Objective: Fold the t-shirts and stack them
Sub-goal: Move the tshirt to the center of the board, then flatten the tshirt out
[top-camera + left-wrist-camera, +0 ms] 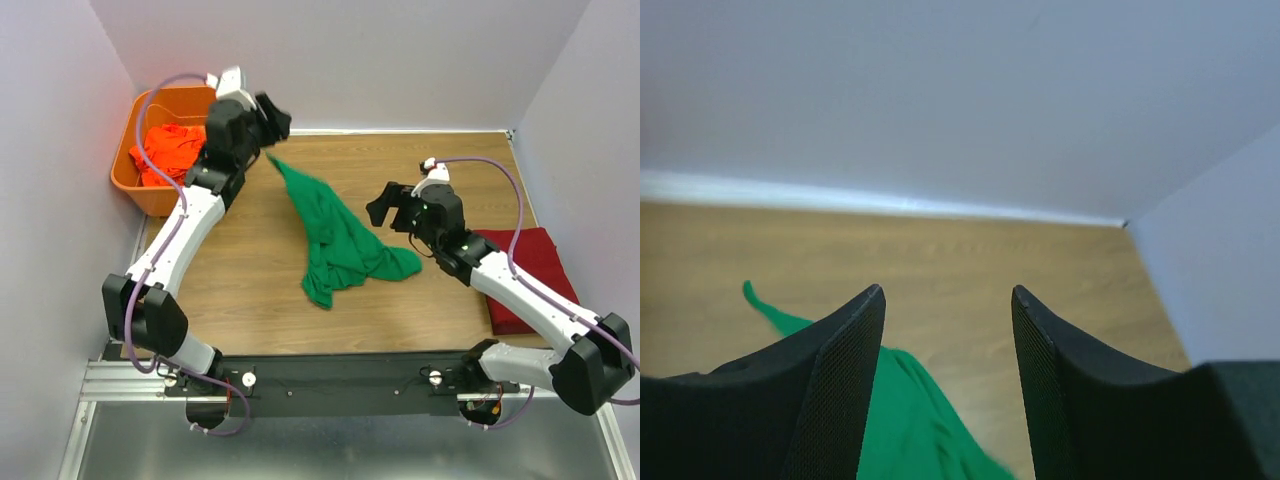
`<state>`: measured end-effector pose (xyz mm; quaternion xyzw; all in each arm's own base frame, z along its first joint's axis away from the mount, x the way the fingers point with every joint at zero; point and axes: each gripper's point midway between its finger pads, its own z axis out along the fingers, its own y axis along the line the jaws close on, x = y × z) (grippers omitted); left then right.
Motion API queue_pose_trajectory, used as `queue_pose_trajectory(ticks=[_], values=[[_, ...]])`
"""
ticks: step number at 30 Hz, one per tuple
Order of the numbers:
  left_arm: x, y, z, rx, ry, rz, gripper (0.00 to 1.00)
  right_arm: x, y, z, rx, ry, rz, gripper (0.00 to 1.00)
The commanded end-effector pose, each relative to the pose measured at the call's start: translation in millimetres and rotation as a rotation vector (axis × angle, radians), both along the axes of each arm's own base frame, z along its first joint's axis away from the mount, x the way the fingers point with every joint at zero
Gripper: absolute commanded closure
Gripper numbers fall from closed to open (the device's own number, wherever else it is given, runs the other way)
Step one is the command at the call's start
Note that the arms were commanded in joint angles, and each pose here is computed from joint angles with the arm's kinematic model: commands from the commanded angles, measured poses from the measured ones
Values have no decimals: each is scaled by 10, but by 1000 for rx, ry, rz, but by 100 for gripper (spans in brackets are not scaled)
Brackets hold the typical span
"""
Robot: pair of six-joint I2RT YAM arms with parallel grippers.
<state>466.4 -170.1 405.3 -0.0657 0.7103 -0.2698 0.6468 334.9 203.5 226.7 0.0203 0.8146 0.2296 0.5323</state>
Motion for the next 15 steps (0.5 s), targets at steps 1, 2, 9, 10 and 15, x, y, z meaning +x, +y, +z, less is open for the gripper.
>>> queue_pose_trajectory(ticks=[1, 2, 9, 10, 15], values=[[-184, 72, -614, -38, 149, 31, 39, -5, -25, -355, -62, 79, -5, 0], [-284, 82, -884, -39, 201, 29, 40, -10, -12, -475, -77, 107, 2, 0], [-982, -3, -2084, 39, 427, -24, 55, -222, 47, -1152, -123, 280, 69, 7], [-1075, -33, -2200, 47, 449, -36, 56, -231, 51, -1195, -125, 292, 72, 8], [-1512, -204, -2794, 84, 553, -115, 59, -268, 138, -1436, -143, 357, 80, 13]])
